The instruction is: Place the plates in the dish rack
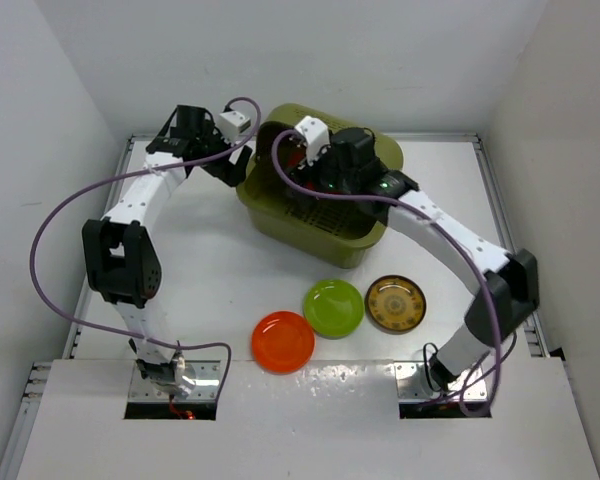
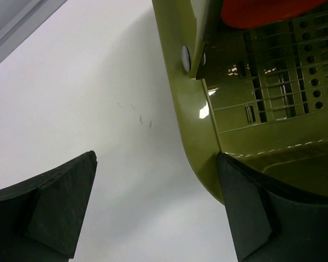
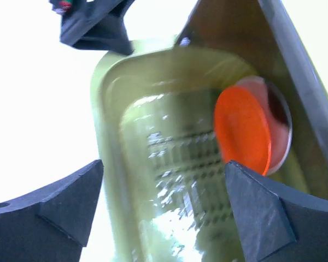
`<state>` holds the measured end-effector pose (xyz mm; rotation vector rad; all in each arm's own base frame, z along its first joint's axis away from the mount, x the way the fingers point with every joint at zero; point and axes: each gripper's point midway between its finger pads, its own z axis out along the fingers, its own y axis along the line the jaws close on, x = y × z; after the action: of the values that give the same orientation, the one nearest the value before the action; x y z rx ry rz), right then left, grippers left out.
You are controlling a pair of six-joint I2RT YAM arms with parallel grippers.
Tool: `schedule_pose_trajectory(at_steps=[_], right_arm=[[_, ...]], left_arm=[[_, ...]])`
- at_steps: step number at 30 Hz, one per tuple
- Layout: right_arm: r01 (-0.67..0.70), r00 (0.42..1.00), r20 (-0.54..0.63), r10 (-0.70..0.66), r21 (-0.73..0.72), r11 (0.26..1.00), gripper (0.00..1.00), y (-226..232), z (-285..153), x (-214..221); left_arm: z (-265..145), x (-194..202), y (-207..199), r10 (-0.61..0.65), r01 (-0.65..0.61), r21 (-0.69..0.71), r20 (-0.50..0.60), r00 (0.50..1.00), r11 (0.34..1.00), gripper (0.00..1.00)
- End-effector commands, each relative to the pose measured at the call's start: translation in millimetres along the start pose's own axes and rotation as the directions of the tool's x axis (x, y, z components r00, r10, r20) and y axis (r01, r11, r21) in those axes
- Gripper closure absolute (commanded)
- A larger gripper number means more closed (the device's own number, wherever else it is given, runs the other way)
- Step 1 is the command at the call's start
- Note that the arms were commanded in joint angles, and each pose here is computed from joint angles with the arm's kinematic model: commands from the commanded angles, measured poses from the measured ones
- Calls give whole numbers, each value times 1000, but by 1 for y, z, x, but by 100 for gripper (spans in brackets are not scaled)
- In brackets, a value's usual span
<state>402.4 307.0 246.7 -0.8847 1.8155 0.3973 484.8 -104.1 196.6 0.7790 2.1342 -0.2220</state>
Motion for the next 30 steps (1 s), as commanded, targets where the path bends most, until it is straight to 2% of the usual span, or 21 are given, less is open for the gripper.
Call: schedule_pose_trajectory(at_steps=[1,2,3,4,5,6,7,8,10,11,12,14,17,20,22,23,25,26,28,29,30], right_arm=[[-136,990,-41,134,-63,989,7,21,-63,2],[-210,976,-67,206,-53,976,1,24,-72,9],[-243,968,-74,240,-38,969,1,26,-104,10],[-289,948,-144,283,-17,957,1,30,-109,43],[-351,924,-154,349,12,936,1,29,-117,52],[-402,911,-73,405,61,914,1,23,-147,41],[-461,874,-118,471,103,881,1,30,-149,74],[-489,858,-85,506,158,857,2,22,-157,80],[-584,804,46,593,254,771,8,8,-187,84],[-599,788,47,614,289,747,12,7,-192,97],[-646,745,96,660,346,680,24,1,-208,106],[-645,713,87,696,469,603,32,-9,-221,135],[-604,643,12,766,622,498,33,-11,-236,178],[-560,537,32,843,761,327,19,-19,-256,217],[-542,519,32,854,785,299,15,-22,-259,229],[-577,497,77,864,773,263,13,-32,-255,229],[-555,480,32,877,785,276,10,-31,-251,248],[-578,440,60,896,783,232,10,-40,-247,255],[-532,362,-7,932,819,213,13,-34,-243,294],[-585,334,11,942,787,198,16,-36,-233,294],[-562,302,-25,953,803,199,18,-28,-232,314]], left_arm=[[-13,5,-11,29,-29,8,-17,999,1000,4],[-17,8,-14,29,-28,9,-19,999,1000,4],[-18,7,-12,32,-32,-5,-13,999,999,4],[-16,10,-19,28,-28,4,-14,1000,1000,4],[-18,12,-21,18,-18,4,-16,1000,1000,4],[-22,6,-23,22,-22,-9,3,1000,1000,3],[-25,4,-22,4,-4,-24,14,1000,1000,3],[-25,7,-27,-2,2,-28,3,1000,1000,3],[-32,-1,-36,13,-12,-35,27,1000,999,3],[-33,1,-42,23,-22,-37,25,999,999,3],[-34,-2,-44,32,-31,-44,37,999,999,3],[-42,-5,-54,44,-41,-58,43,998,997,2],[-51,-11,-60,54,-49,-81,56,997,995,0],[-66,-17,-70,58,-49,-114,77,995,992,0],[-71,-18,-74,58,-47,-119,84,995,992,0],[-75,-19,-72,47,-34,-136,89,995,990,0],[-75,-11,-85,50,-41,-119,71,996,992,0],[-83,-16,-85,53,-42,-125,91,994,991,0],[-84,-6,-97,54,-46,-107,67,996,993,0],[-91,-11,-97,57,-47,-113,87,995,993,0],[-93,-5,-100,60,-51,-113,71,996,992,0]])
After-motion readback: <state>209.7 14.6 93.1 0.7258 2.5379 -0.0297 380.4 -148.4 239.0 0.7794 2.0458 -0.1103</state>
